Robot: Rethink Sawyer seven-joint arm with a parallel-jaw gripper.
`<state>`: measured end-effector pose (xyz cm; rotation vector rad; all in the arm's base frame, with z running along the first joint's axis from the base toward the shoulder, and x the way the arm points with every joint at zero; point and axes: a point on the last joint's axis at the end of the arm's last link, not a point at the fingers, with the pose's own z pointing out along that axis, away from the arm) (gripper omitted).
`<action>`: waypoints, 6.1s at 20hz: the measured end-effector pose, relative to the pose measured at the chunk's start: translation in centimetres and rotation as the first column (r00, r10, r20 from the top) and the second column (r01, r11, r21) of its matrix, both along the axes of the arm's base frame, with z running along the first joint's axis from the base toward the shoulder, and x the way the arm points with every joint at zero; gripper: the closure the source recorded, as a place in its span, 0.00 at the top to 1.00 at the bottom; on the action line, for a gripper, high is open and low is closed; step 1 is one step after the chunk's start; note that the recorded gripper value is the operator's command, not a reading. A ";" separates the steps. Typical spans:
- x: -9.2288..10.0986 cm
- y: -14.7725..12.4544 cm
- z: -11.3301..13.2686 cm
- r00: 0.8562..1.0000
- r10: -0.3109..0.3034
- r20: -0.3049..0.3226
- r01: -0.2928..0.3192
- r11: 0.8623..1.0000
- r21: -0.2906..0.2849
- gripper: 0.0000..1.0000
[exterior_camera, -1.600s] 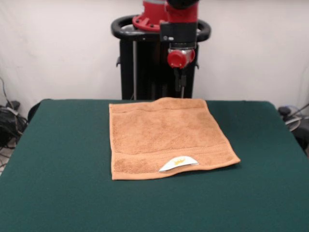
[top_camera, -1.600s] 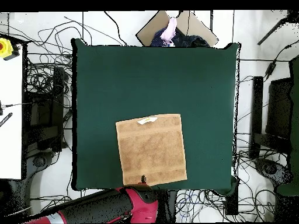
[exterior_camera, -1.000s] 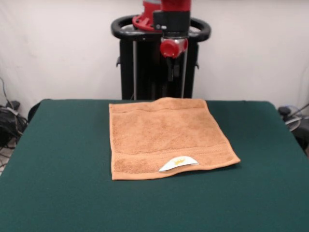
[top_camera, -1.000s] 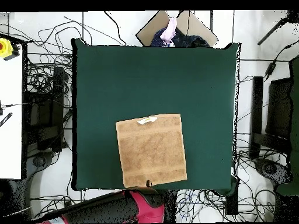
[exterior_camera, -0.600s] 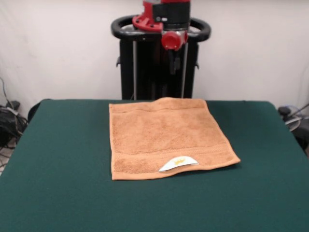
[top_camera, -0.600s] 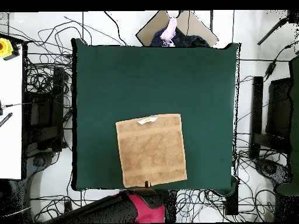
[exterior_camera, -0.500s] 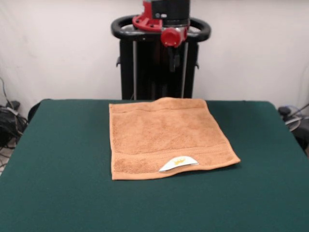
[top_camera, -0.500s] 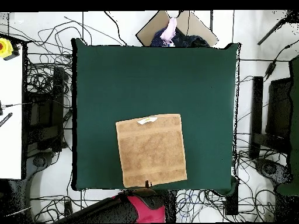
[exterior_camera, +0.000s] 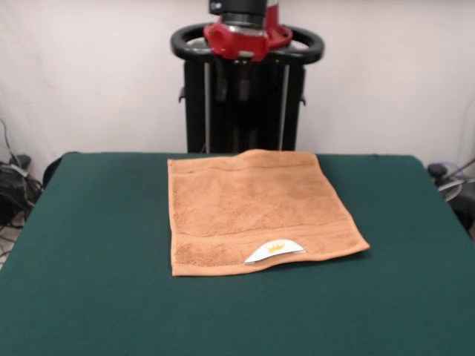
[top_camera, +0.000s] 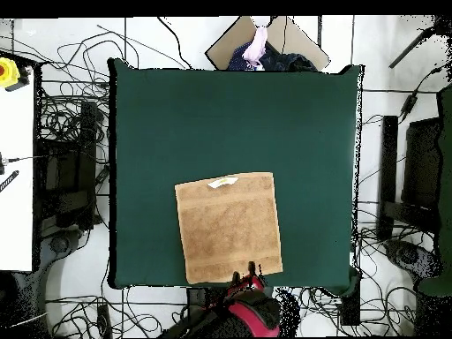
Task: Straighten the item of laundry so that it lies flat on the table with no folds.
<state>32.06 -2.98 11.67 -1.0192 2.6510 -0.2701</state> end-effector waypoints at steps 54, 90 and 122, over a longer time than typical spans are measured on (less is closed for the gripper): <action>23.0 9.0 -3.1 0.798 -0.586 -0.141 0.589 0.708 0.389 1.00; 22.1 2.1 -5.2 0.669 -0.730 -0.140 0.743 0.648 0.165 1.00; 18.7 3.3 -10.8 0.677 -0.710 -0.191 0.726 0.687 0.021 1.00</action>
